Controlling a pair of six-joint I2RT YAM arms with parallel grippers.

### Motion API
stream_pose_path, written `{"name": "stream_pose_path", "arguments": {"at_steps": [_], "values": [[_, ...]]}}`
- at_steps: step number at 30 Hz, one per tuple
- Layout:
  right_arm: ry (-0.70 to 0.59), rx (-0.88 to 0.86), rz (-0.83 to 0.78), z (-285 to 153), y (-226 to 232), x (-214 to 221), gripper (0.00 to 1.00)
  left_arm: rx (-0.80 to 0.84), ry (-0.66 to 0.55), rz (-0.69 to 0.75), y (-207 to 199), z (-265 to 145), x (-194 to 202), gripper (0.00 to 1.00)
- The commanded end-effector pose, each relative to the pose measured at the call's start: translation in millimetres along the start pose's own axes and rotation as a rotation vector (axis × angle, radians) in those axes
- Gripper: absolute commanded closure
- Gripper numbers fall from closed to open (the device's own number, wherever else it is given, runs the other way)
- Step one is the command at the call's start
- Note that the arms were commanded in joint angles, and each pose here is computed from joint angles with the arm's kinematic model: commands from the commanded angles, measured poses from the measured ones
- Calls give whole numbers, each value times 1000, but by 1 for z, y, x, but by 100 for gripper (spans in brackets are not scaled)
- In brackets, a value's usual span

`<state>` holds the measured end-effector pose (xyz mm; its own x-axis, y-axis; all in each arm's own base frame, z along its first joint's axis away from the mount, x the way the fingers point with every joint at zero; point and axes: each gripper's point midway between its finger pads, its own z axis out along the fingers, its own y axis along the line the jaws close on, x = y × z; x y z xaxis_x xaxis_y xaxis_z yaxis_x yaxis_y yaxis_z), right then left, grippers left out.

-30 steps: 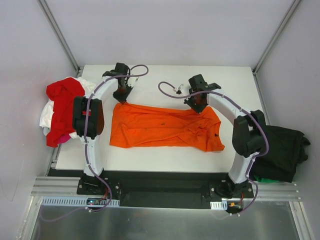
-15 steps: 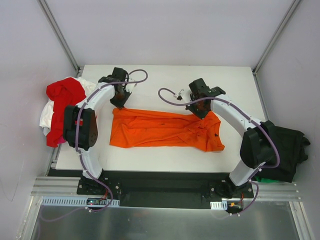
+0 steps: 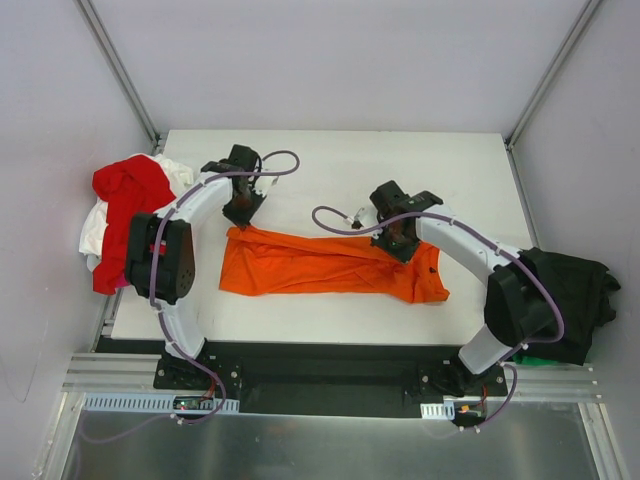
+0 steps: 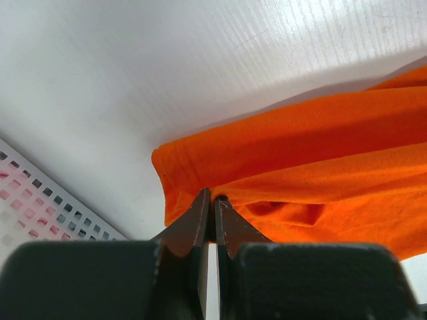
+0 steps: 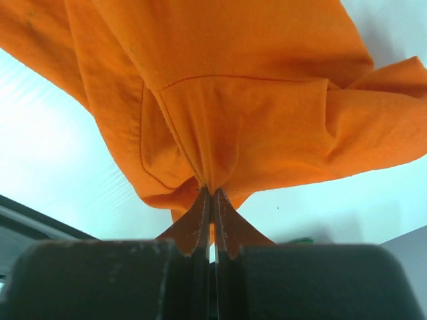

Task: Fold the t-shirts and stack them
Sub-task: Fold the other side of the tshirt into a rectangle

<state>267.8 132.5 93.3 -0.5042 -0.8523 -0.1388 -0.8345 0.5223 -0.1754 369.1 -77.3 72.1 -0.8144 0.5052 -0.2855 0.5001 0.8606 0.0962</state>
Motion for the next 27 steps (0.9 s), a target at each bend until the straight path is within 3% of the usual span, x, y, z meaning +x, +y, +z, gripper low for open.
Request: {"name": "stream_pose_path", "arguments": {"at_steps": [1, 10, 16, 18, 21, 27], "values": [[35, 13, 15, -16, 5, 19, 99, -23, -17, 3, 0, -19, 7, 100], [75, -18, 13, -1, 15, 26, 99, -16, 16, 12, -13, -20, 28, 100], [88, -34, 13, 4, 20, 28, 99, -11, 52, 18, -21, -16, 43, 94], [90, -39, 13, 5, 21, 29, 99, -10, 74, 21, -22, -15, 49, 88], [91, -42, 14, 7, 22, 29, 99, -13, 91, 25, -23, -16, 54, 69], [104, -52, 13, 10, 25, 31, 99, 5, 116, 19, -27, -17, 61, 61]]}}
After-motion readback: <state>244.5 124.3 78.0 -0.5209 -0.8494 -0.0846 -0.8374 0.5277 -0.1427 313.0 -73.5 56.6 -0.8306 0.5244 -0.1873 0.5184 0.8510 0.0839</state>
